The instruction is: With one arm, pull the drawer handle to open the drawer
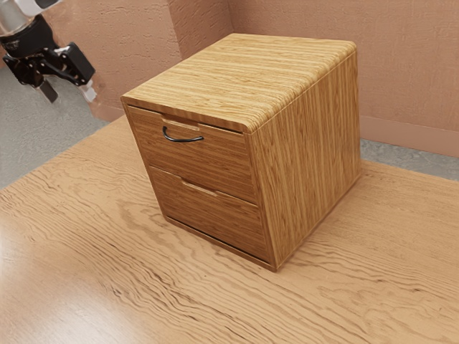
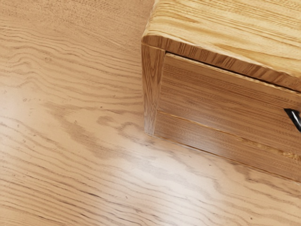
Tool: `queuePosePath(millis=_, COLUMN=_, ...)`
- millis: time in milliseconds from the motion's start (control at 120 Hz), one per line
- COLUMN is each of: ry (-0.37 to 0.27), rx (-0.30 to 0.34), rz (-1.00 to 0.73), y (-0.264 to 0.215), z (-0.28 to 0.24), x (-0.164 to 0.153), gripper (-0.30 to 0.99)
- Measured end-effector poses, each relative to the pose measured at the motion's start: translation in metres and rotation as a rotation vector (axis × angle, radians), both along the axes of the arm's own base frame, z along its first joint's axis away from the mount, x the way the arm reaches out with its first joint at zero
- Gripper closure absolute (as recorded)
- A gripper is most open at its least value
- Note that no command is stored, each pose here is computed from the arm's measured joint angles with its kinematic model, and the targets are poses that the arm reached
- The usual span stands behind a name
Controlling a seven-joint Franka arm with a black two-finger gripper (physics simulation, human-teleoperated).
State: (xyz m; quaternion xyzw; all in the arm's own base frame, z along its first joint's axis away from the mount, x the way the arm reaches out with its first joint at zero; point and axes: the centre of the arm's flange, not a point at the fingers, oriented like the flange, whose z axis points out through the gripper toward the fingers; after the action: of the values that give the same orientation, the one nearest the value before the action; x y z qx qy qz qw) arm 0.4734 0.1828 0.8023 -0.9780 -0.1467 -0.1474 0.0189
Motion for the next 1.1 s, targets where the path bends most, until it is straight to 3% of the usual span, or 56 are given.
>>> queuePosePath(millis=92, ry=-0.024, rx=0.022, rz=-0.008, y=-0.011, z=0.019, x=-0.013, gripper=0.02)
queuePosePath(millis=208, ry=0.02, rx=-0.014, rz=-0.067, y=-0.037, z=0.02, x=-0.02, gripper=0.02)
queuePosePath(millis=583, ry=0.151, rx=0.01, rz=-0.585, y=-0.065, z=-0.003, x=-0.014, gripper=0.02)
queuePosePath(millis=775, ry=0.176, rx=0.124, rz=-0.981, y=-0.15, z=-0.006, x=0.002, gripper=0.02)
queuePosePath(millis=975, ry=0.158, rx=0.166, rz=-1.076, y=-0.095, z=-0.022, x=0.001, gripper=0.02)
queuePosePath(millis=1100, ry=0.151, rx=0.256, rz=-1.216, y=-0.123, z=-0.041, x=0.006, gripper=0.02)
